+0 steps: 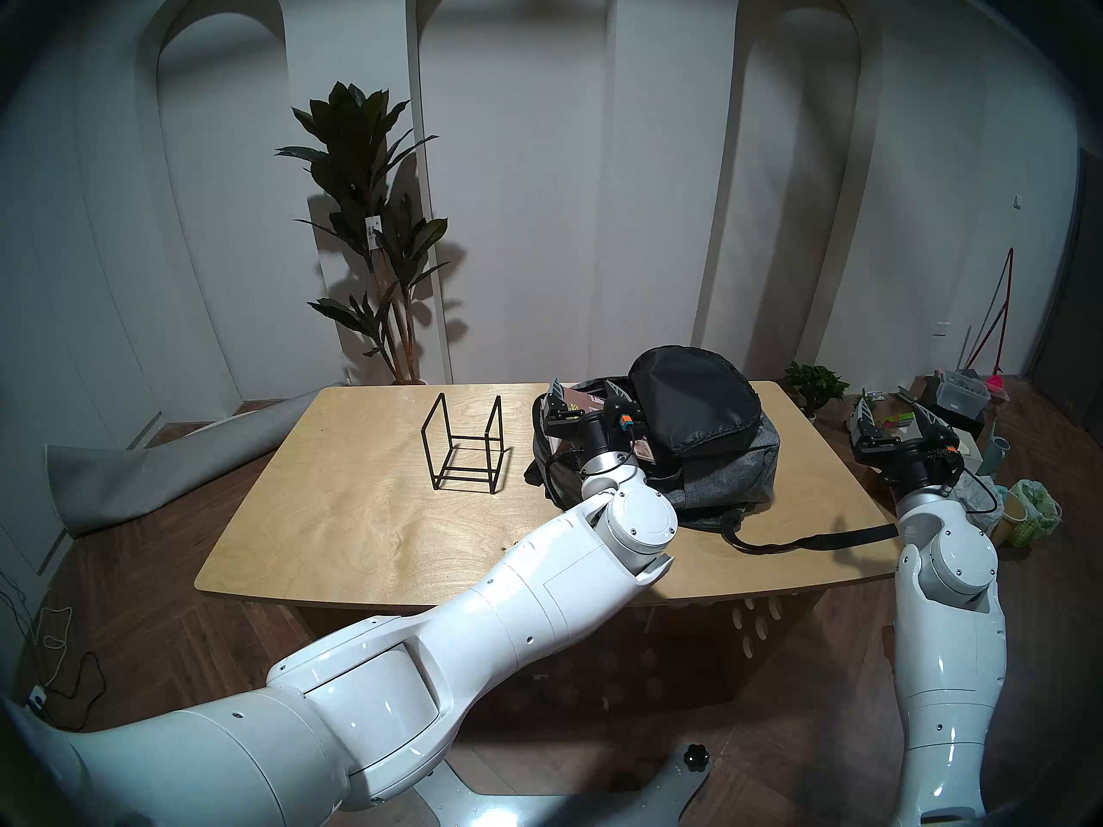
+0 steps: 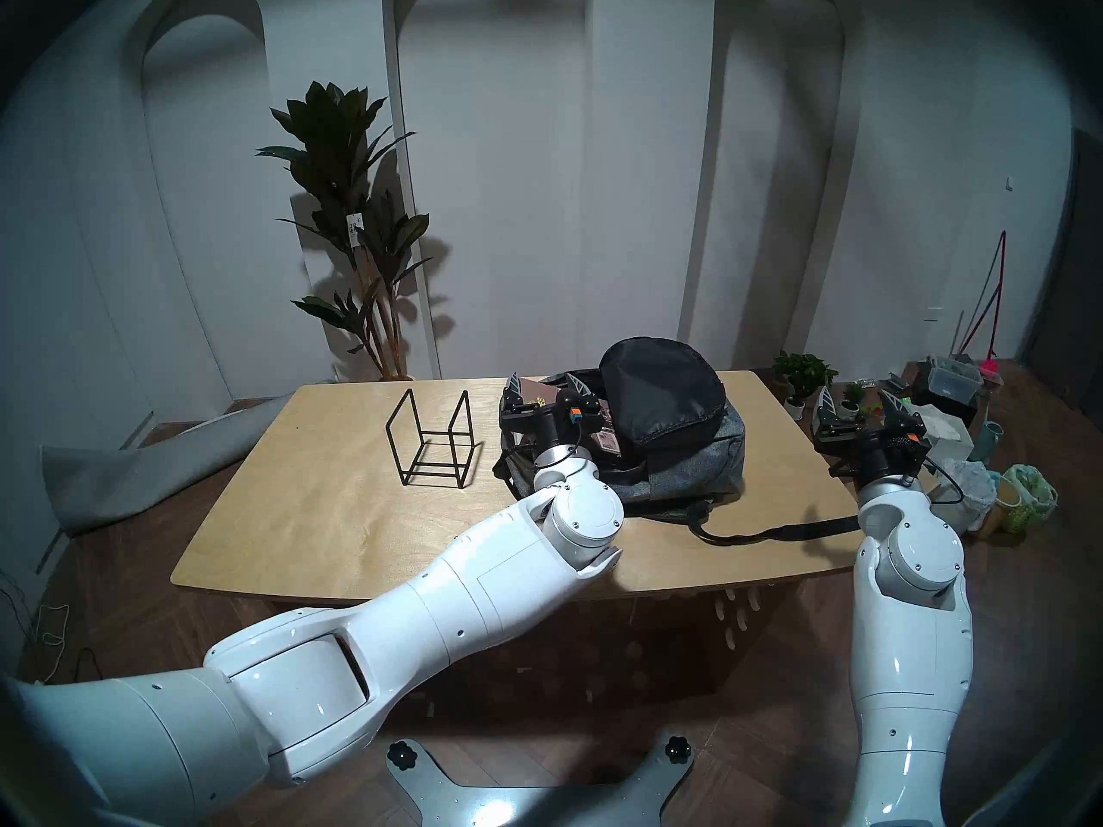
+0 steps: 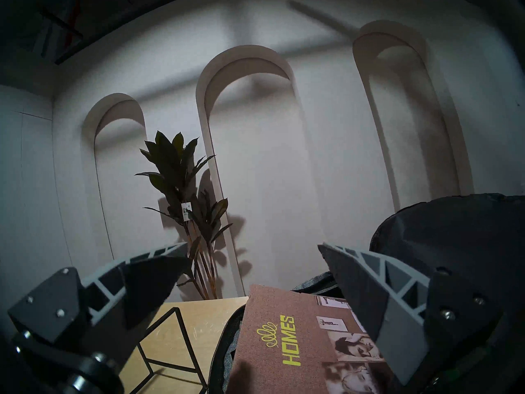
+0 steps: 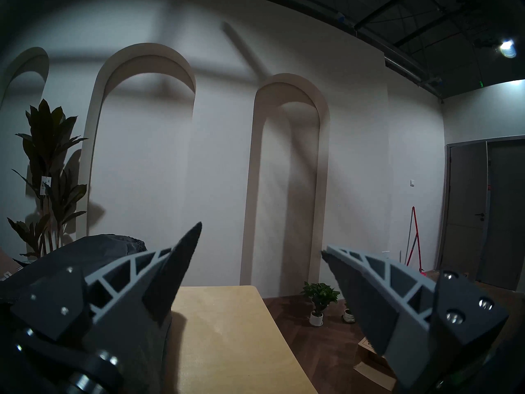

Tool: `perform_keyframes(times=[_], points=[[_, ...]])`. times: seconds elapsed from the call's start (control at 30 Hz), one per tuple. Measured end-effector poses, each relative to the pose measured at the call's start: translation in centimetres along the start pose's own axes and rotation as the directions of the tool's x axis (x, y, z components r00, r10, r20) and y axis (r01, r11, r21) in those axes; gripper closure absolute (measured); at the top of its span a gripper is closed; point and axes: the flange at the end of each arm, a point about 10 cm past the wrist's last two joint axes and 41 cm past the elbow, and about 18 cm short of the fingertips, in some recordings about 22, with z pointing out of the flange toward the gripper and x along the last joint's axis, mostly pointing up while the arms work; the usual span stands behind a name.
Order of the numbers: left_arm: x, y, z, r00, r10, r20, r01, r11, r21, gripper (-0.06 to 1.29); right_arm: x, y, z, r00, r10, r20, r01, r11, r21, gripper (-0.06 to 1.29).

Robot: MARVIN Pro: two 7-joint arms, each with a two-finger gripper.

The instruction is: Put the book into the bag and close the bag

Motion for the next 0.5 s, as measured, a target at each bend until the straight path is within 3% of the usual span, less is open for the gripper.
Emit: perform_keyframes(times=[0.23,0.5], points=[[-1.2,-1.5,0.5,0.994,0.108,-0.027,-0.107,0.993,0.042,0.00,-0.4,-0.4,0.2,1.000,0.007,0.007,-0.007,1.000,-0.001,0.00],[-2.8,-5.0,2.5,0.967,0.254,-0.028,-0.249,0.962,0.113,0.00,-0.8,-1.4,0.5,1.000,0.022,0.015,-0.022,1.000,0.011,-0.01]])
